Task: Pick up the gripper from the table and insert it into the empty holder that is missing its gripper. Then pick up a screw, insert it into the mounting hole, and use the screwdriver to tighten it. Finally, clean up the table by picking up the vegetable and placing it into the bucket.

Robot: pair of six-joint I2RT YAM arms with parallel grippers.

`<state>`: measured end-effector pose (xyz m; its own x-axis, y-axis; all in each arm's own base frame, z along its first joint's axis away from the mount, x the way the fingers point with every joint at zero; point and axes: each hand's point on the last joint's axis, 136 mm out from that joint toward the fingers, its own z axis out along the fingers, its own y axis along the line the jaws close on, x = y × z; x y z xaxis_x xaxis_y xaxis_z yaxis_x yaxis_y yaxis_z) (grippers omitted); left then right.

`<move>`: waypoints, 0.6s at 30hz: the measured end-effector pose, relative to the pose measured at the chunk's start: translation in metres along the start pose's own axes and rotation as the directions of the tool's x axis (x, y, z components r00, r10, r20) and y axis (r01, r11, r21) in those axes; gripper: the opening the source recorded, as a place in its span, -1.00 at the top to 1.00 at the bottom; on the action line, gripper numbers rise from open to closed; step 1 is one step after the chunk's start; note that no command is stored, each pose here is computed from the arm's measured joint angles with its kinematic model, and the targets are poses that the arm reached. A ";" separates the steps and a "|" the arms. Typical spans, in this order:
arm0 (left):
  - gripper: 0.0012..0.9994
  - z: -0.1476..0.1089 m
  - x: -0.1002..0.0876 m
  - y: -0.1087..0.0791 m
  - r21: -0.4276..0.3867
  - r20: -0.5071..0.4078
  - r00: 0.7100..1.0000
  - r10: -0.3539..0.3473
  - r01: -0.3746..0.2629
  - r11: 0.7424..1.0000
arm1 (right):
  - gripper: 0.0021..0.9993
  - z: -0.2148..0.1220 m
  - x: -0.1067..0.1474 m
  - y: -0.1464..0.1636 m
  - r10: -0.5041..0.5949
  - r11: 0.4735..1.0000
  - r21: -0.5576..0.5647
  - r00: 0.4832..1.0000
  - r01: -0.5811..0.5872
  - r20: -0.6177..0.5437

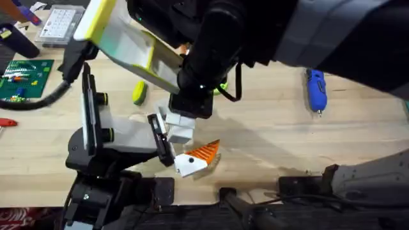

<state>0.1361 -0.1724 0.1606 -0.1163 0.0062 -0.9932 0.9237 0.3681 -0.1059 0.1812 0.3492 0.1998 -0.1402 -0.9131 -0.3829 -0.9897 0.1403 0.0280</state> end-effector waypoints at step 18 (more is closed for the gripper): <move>-0.98 0.000 0.000 0.000 0.000 0.000 1.000 0.000 0.000 1.000 | -0.99 -0.035 0.006 -0.023 0.086 0.994 0.058 0.994 -0.091 0.074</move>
<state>0.1361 -0.1724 0.1606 -0.1163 0.0062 -0.9932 0.9237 0.3681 -0.1059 0.2017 0.3276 0.2290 -0.2226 -0.8667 -0.4463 -0.9697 0.2442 0.0095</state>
